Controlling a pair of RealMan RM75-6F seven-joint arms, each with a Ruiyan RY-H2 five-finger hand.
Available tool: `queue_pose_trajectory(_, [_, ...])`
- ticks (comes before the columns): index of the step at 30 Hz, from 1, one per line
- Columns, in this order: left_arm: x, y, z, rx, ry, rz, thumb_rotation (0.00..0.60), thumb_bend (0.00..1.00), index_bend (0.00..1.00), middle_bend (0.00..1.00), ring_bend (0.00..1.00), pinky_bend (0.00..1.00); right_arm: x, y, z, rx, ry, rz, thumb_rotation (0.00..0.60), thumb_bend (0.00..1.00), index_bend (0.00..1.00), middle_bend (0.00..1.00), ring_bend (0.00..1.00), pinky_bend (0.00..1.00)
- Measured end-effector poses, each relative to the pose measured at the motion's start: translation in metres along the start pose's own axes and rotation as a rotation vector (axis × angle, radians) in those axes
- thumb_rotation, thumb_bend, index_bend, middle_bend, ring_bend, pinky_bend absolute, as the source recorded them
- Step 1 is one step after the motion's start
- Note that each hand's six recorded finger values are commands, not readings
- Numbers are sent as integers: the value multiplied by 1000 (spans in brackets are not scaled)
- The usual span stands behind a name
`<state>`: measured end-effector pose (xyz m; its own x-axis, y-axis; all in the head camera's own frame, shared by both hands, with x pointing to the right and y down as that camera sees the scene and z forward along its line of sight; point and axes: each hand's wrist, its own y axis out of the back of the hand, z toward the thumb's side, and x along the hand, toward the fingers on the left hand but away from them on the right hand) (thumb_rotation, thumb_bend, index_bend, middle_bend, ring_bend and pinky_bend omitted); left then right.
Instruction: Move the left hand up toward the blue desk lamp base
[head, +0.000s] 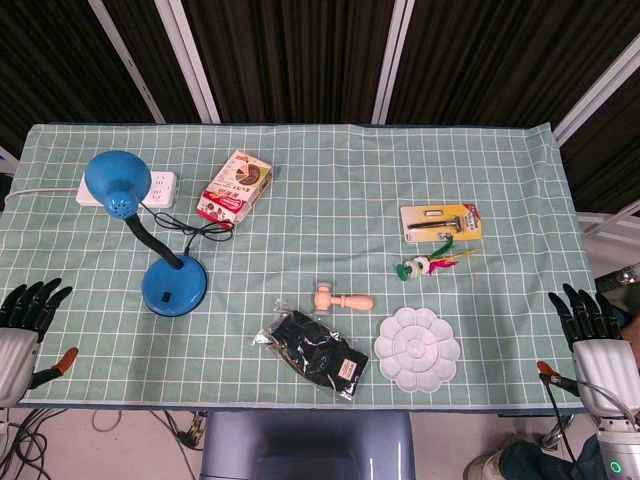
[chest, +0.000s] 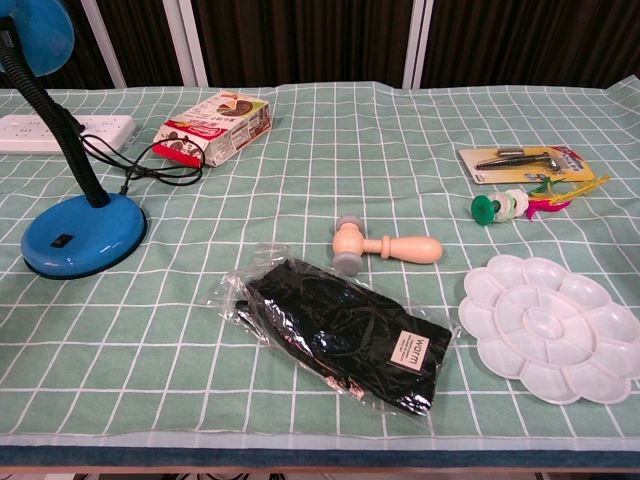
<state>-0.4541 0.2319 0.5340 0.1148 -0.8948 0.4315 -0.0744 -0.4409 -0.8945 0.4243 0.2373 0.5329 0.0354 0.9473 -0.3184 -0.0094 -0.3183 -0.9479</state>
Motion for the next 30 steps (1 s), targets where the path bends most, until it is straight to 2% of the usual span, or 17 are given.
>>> queue_pose_trajectory(27, [5,-1,-2,-14,1,-13,600,315,53,35,0,0,-2,-2,-8,28,-57,5,600,153,81,52,32,0])
queue_pose_trajectory(28, [5,-1,-2,-13,-2,-14,600,328,47,63,1,16,-2,-2,-9,28,-58,6,600,153,81,52,32,0])
queue_pose_trajectory(30, [6,-2,-1,-11,-9,-17,600,377,28,165,71,149,-2,-2,-9,29,-60,6,600,153,81,52,32,0])
